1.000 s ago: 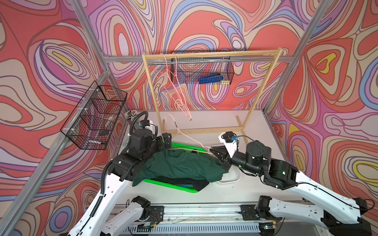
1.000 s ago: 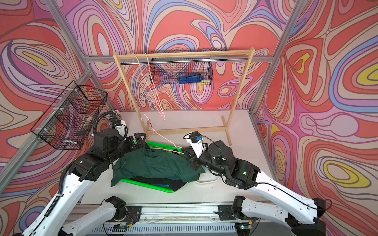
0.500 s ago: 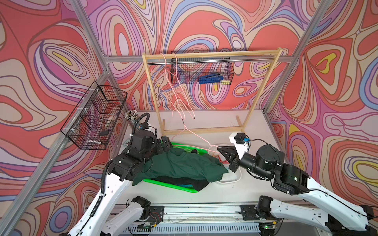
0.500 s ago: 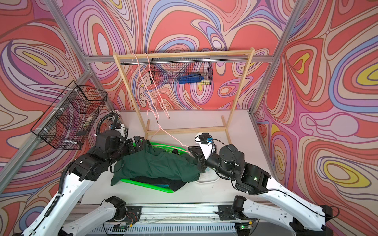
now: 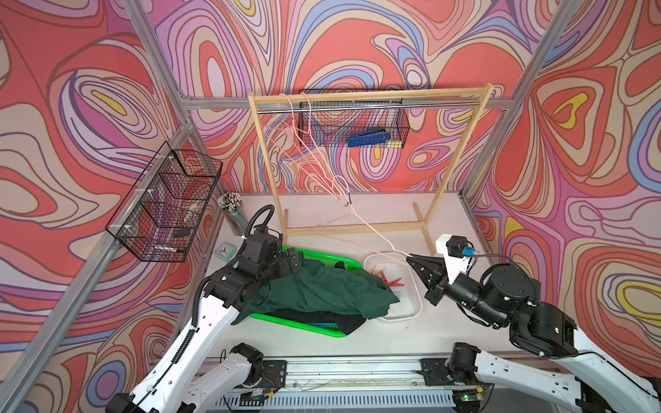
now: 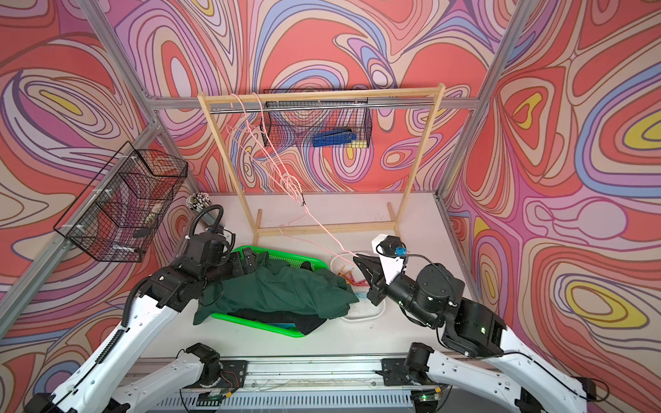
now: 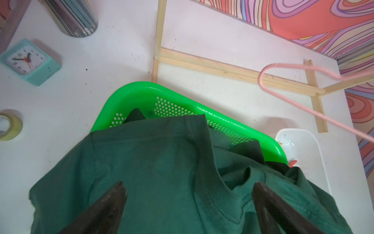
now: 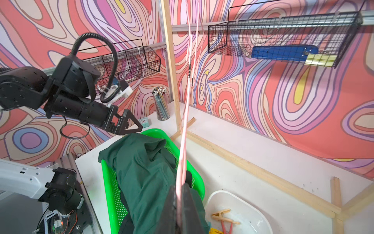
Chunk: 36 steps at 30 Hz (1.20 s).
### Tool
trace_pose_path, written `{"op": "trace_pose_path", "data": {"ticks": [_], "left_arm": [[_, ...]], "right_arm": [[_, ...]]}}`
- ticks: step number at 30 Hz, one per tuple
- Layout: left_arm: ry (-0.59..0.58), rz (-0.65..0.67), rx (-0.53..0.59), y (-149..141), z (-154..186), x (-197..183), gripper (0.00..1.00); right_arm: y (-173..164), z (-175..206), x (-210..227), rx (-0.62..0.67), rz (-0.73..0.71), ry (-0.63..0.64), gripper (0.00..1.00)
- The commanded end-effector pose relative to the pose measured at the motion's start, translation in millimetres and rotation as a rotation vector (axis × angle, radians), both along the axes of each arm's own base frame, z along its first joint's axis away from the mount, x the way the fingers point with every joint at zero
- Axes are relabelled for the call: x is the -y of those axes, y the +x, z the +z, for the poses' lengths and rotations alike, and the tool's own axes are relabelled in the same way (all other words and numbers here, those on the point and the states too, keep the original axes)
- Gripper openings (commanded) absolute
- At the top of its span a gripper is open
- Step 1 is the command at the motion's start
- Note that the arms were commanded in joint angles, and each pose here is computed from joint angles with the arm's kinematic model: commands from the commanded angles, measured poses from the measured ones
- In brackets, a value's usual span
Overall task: Remove the clothespins securing t-shirts to the hanger
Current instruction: Remove the T-shirt from the hanger, then adjust the T-shirt in the basket.
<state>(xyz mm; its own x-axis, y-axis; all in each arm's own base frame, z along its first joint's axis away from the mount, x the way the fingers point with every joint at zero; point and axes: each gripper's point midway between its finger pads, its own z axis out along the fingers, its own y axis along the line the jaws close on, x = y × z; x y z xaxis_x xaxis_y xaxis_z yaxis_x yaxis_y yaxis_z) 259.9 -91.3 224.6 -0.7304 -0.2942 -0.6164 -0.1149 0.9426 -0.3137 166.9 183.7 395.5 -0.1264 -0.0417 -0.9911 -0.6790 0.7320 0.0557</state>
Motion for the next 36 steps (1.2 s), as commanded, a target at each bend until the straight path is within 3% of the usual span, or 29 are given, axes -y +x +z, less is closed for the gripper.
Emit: {"op": "trace_pose_path", "data": {"ticks": [1, 7, 17, 21, 28, 36], "left_arm": [[-0.033, -0.034, -0.055, -3, -19, 10, 0.96], [-0.105, -0.068, -0.099, -4, -45, 25, 0.85], [-0.186, -0.087, -0.146, 2, -63, 43, 0.78], [-0.211, -0.095, -0.152, 5, -67, 49, 0.57], [-0.237, -0.101, -0.173, 10, -70, 56, 0.03], [-0.322, -0.151, -0.191, 9, -46, 75, 0.00]], "right_arm": [[5, 4, 12, 0.009, -0.062, -0.006, 0.00], [11, 3, 29, 0.013, -0.152, 0.019, 0.00], [17, 9, 74, 0.037, -0.351, 0.086, 0.00], [19, 7, 84, 0.031, -0.402, 0.088, 0.00], [25, 2, 79, 0.026, -0.419, 0.050, 0.00], [38, 0, 68, 0.025, -0.453, 0.047, 0.00]]}}
